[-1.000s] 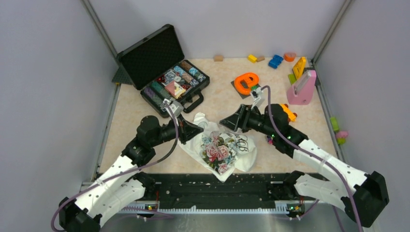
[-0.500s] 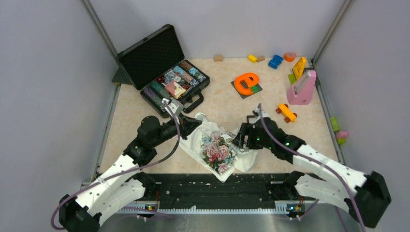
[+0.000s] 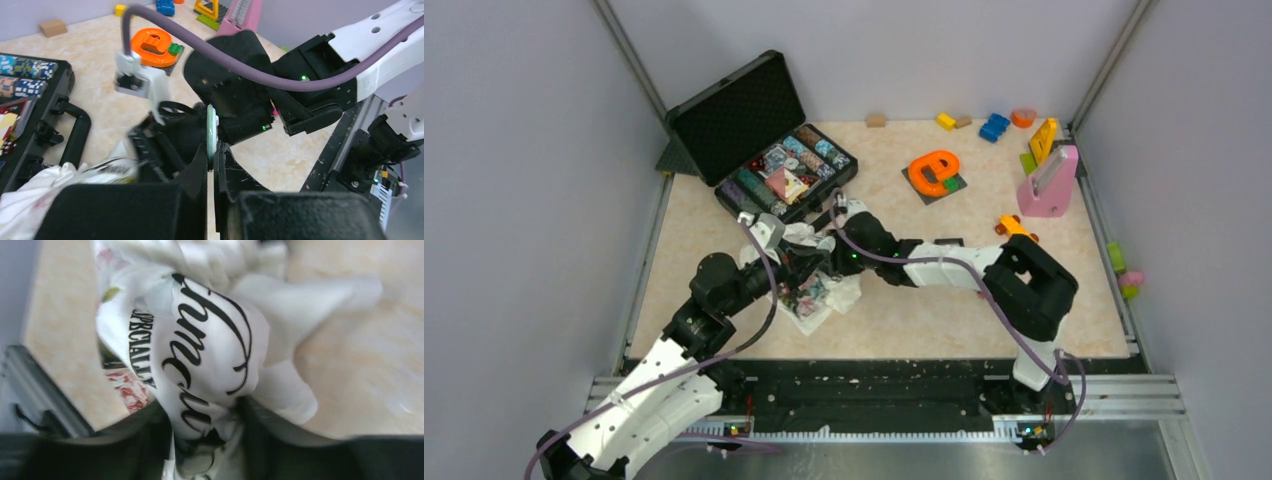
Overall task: Remove the brooch from the garment
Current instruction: Move the clothes to the center of the board, then adjust the brooch.
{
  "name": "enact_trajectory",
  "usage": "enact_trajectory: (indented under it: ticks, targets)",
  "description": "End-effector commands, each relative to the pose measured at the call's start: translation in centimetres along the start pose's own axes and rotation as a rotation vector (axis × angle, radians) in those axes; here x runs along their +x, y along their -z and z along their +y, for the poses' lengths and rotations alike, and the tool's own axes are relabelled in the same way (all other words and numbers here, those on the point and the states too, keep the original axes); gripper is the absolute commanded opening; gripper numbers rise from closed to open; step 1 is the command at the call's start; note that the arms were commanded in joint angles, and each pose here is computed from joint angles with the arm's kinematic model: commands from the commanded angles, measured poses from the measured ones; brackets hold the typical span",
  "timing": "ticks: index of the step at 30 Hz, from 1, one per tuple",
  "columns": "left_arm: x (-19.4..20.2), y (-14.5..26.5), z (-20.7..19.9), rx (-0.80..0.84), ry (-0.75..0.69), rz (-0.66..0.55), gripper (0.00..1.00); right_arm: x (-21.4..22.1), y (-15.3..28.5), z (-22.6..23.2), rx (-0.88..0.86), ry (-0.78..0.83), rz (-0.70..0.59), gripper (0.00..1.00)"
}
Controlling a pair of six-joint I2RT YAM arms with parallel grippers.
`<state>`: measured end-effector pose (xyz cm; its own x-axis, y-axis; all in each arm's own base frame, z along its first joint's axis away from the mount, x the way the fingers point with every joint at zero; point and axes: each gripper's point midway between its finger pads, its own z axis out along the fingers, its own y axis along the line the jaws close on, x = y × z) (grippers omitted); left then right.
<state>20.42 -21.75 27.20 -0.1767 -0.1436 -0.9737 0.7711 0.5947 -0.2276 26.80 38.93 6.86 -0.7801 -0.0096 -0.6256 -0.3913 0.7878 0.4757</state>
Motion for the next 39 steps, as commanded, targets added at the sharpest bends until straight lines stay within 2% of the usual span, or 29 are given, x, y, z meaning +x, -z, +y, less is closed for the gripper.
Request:
enact_trajectory:
  ticks: [1, 3, 4, 7, 11, 15, 17, 18, 21, 25, 27, 33, 39]
  targets:
    - [-0.5, 0.5, 1.3, -0.083, -0.015, -0.034, 0.00, -9.3, 0.3, 10.6, -0.301, 0.146, -0.226, 0.60]
    - [-0.4, 0.6, 1.6, -0.096, -0.024, -0.034, 0.00, -11.3, 1.2, 10.4, -0.245, 0.173, -0.222, 0.79]
    - [-0.2, 0.5, 1.7, -0.099, -0.025, -0.027, 0.00, -11.9, 1.7, 9.5, -0.206, 0.182, -0.211, 0.85]
    - [0.4, -0.1, 2.0, -0.101, -0.022, -0.014, 0.00, -12.6, 4.4, 5.8, -0.146, 0.180, -0.171, 0.88]
    - [0.5, -1.5, 1.6, -0.046, -0.036, -0.034, 0.00, -10.6, 8.3, 1.3, -0.218, 0.137, -0.106, 0.90]
    - [0.3, -2.4, 2.8, -0.077, -0.102, -0.079, 0.00, -9.4, 12.6, -0.3, -0.216, 0.051, -0.161, 0.91]
    - [-0.2, -2.9, 3.4, -0.094, -0.162, -0.124, 0.00, -9.1, 14.6, -1.0, -0.153, -0.051, -0.162, 0.90]
    - [0.0, -3.2, 2.9, -0.051, -0.209, -0.133, 0.00, -9.2, 15.8, -0.8, -0.138, -0.115, -0.170, 0.89]
    - [0.1, -4.4, 0.4, 0.148, -0.526, -0.137, 0.00, -9.6, 19.4, 0.7, -0.178, -0.318, -0.227, 0.87]
    - [0.4, -5.8, 0.2, 0.193, -0.779, -0.136, 0.00, -11.0, 23.2, 2.0, -0.248, -0.559, -0.303, 0.74]
    - [0.8, -6.1, 0.2, 0.202, -0.876, -0.132, 0.00, -11.2, 23.7, 2.3, -0.250, -0.595, -0.295, 0.68]
    - [0.8, -5.6, -2.1, 0.291, -1.063, -0.207, 0.00, -9.7, 23.0, 4.4, -0.288, -0.609, -0.192, 0.66]
    - [0.8, -5.4, -3.3, 0.332, -1.135, -0.231, 0.00, -7.9, 21.3, 5.1, -0.263, -0.611, -0.160, 0.58]
